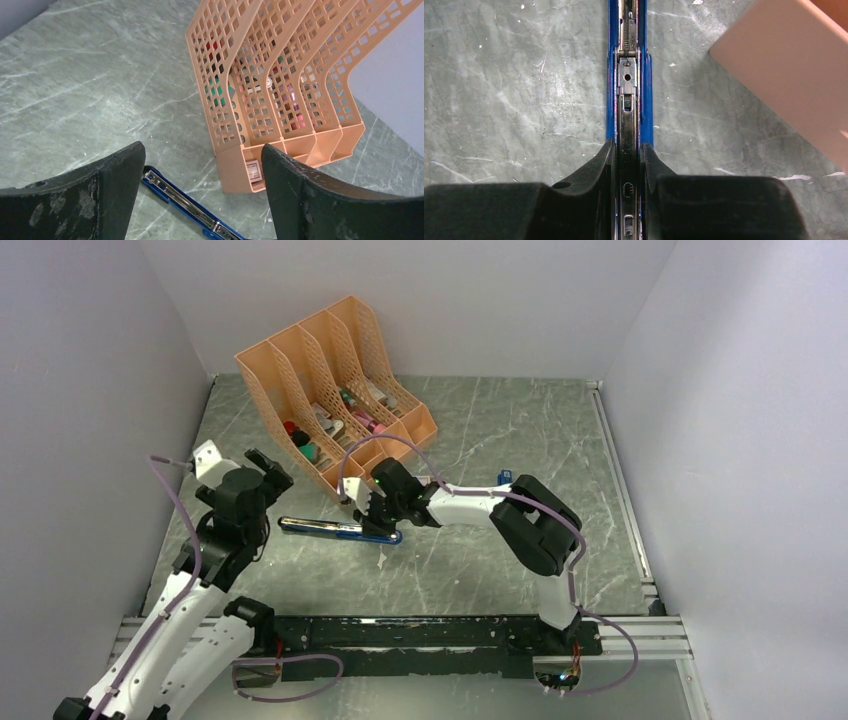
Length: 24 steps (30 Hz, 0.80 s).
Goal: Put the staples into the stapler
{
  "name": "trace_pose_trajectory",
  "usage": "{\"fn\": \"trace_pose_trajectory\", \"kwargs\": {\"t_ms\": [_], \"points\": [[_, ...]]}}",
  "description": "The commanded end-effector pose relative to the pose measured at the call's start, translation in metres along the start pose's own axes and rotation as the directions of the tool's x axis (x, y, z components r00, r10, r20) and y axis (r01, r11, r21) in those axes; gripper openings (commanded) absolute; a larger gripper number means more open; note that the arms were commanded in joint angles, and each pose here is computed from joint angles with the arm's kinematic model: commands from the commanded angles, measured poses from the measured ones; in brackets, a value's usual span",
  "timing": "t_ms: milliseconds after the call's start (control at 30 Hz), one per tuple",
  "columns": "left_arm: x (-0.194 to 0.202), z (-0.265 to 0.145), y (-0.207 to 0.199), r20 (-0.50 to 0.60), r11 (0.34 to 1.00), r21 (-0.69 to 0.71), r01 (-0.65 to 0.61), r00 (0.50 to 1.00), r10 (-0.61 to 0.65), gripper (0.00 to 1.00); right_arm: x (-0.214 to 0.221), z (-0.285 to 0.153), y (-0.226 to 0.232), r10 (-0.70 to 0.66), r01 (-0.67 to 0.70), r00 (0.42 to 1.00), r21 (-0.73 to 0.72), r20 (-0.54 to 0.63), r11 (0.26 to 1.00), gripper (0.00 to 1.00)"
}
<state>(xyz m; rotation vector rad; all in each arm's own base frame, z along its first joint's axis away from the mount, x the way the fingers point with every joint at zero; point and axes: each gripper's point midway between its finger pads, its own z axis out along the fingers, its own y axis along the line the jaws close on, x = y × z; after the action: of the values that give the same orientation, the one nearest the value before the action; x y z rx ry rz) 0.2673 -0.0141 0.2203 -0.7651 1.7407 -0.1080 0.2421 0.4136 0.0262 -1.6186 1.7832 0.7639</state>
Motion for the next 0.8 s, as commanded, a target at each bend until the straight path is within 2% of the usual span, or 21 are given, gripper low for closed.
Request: {"fn": "trace_pose_trajectory", "kwargs": {"t_ms": [0,200,433,633,767], "points": [[-0.018,-0.001,0.003,0.057,0.998,-0.016,-0.059,0.997,0.059,0.90,0.024,0.004,0.003,0.023,-0.023,0.998,0.000,-0.066,1.000,0.07],[-0.008,0.000,0.001,0.024,0.999,0.000,-0.052,0.998,0.052,0.90,0.019,0.002,-0.011,0.011,-0.012,0.997,-0.011,-0.080,1.000,0.05],[-0.012,-0.002,-0.002,0.029,0.999,0.010,-0.038,0.999,0.038,0.90,0.028,-0.007,0.002,0.123,-0.120,0.990,0.042,-0.064,0.992,0.05],[-0.008,0.002,-0.007,0.012,0.998,0.023,-0.050,0.999,0.050,0.90,0.037,-0.015,0.004,0.170,-0.165,0.984,0.097,-0.054,0.982,0.19],[-0.010,0.002,-0.013,0.009,0.998,0.034,-0.049,0.999,0.048,0.90,0.012,-0.025,0.004,0.153,-0.154,0.988,0.097,0.023,0.983,0.40]]}}
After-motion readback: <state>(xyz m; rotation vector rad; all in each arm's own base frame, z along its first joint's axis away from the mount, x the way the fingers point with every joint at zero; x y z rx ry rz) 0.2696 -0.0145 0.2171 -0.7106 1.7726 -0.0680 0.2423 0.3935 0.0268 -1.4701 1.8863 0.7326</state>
